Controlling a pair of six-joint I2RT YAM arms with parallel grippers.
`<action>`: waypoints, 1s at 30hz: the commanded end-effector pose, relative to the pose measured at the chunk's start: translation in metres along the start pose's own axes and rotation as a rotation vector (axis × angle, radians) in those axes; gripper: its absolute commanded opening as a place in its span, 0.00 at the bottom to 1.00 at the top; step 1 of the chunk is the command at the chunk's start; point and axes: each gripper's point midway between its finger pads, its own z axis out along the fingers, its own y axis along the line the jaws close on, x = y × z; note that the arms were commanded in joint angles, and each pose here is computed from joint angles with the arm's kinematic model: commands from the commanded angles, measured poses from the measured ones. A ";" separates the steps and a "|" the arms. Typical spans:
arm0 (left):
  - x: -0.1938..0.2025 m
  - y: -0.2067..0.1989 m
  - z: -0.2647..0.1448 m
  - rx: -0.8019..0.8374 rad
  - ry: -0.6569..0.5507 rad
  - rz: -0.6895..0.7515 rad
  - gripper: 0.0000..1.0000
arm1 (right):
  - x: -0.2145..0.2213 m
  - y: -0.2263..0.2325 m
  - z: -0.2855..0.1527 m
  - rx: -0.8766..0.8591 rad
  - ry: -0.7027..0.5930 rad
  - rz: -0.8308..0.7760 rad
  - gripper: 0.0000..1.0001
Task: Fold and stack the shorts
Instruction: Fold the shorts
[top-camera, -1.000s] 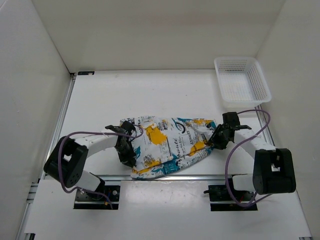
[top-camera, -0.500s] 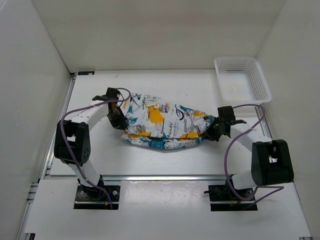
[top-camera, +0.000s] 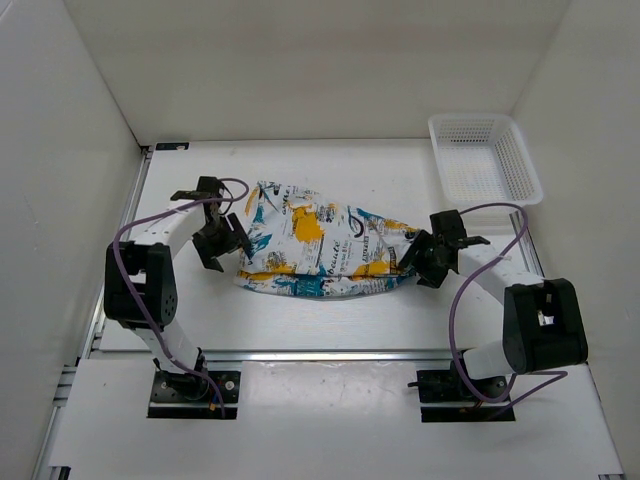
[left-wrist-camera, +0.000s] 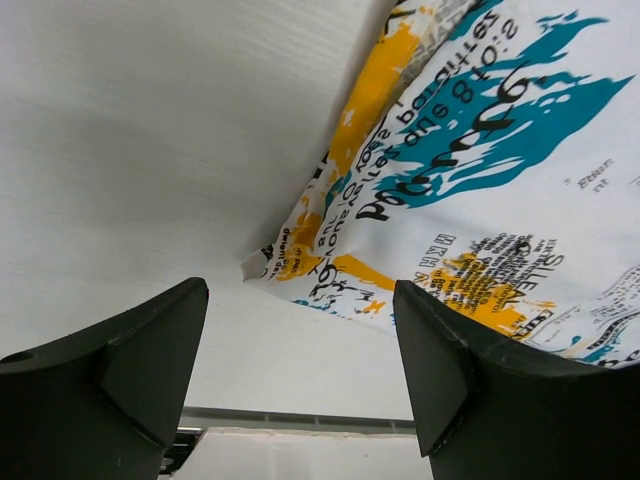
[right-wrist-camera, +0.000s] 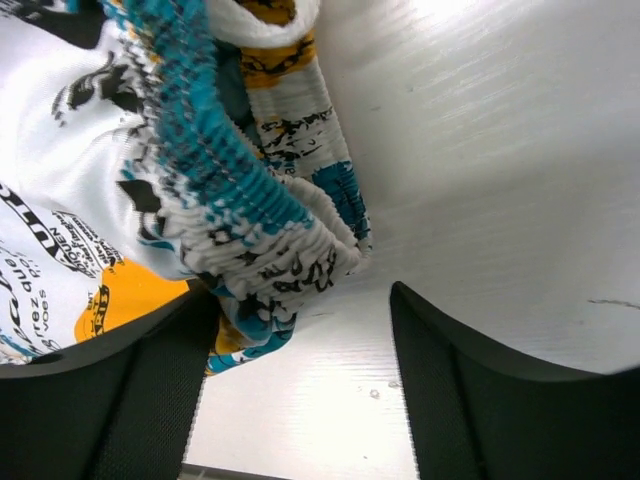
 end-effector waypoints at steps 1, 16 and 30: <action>-0.002 0.003 0.003 0.001 -0.014 0.027 0.86 | -0.023 0.008 -0.014 0.005 -0.077 -0.059 0.69; -0.009 -0.002 0.031 -0.029 0.030 0.055 0.11 | -0.047 0.013 -0.019 0.047 -0.132 -0.096 0.01; -0.034 -0.014 -0.015 0.028 -0.100 0.043 0.11 | -0.053 0.027 -0.033 0.013 -0.153 -0.134 0.00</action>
